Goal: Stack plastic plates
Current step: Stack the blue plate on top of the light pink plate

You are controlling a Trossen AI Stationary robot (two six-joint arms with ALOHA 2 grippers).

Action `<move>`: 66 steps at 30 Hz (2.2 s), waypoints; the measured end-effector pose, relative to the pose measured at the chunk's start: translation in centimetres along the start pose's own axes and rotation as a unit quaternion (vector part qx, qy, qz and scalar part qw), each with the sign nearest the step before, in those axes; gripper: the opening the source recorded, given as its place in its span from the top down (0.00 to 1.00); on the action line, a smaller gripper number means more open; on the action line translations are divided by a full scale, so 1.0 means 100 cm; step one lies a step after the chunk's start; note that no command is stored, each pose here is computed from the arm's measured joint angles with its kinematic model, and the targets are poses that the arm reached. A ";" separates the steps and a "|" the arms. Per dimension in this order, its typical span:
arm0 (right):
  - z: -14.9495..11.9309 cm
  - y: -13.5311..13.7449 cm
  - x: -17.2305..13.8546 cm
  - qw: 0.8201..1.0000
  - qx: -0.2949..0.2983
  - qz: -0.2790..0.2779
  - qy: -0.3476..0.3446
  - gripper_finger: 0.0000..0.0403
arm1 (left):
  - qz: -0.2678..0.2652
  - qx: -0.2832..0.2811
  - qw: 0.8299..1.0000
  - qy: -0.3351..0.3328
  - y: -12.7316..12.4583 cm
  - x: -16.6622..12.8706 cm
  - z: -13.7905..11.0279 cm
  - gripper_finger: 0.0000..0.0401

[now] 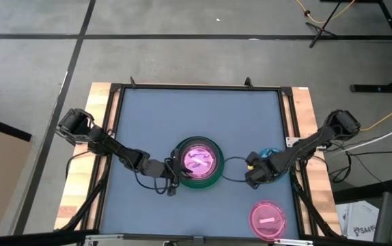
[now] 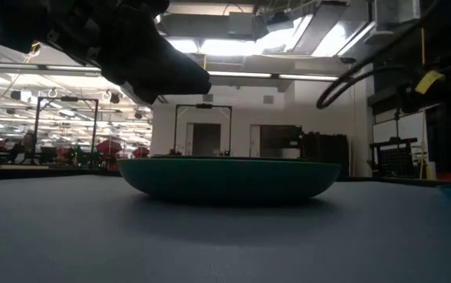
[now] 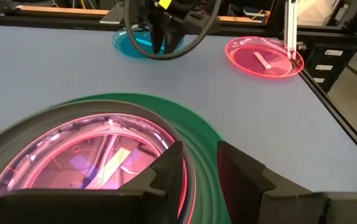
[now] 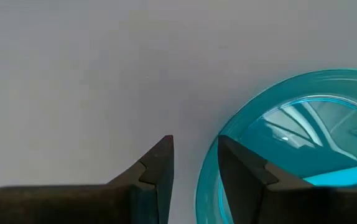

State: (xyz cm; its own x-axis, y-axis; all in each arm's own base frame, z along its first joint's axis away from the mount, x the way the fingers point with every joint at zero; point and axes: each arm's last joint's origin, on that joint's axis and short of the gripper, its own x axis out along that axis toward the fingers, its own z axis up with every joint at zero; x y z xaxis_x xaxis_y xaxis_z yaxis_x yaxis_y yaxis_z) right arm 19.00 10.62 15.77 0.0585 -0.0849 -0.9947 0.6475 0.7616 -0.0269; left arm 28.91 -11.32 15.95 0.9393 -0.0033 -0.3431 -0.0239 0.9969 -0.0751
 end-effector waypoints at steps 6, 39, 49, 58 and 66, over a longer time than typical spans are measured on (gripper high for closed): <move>0.000 0.000 0.007 1.000 -0.002 -0.024 0.001 0.72 | 0.000 0.000 1.000 0.000 0.000 0.000 0.000 0.77; 0.000 0.001 0.024 0.995 -0.013 -0.097 -0.015 0.80 | -0.001 0.012 1.000 0.001 0.000 0.000 0.000 0.77; -0.001 -0.002 0.024 0.992 -0.048 -0.114 -0.006 0.99 | -0.001 0.012 1.000 0.001 0.000 0.000 0.000 0.77; 0.009 0.014 0.004 0.982 -0.151 -0.105 -0.031 1.00 | -0.001 0.012 1.000 0.000 0.000 0.000 0.000 0.77; 0.028 0.042 -0.036 0.958 -0.248 -0.079 -0.120 1.00 | 0.006 0.003 1.000 -0.001 0.000 0.000 0.000 0.77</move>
State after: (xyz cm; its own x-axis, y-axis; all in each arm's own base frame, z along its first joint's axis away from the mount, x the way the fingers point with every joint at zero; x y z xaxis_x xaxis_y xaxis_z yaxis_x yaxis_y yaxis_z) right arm 23.62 12.35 19.52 0.2004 -0.3243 -0.9245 0.2258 0.9335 -0.2786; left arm 28.92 -11.28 15.96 0.9399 0.0084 -0.3413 -0.0326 0.9973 -0.0654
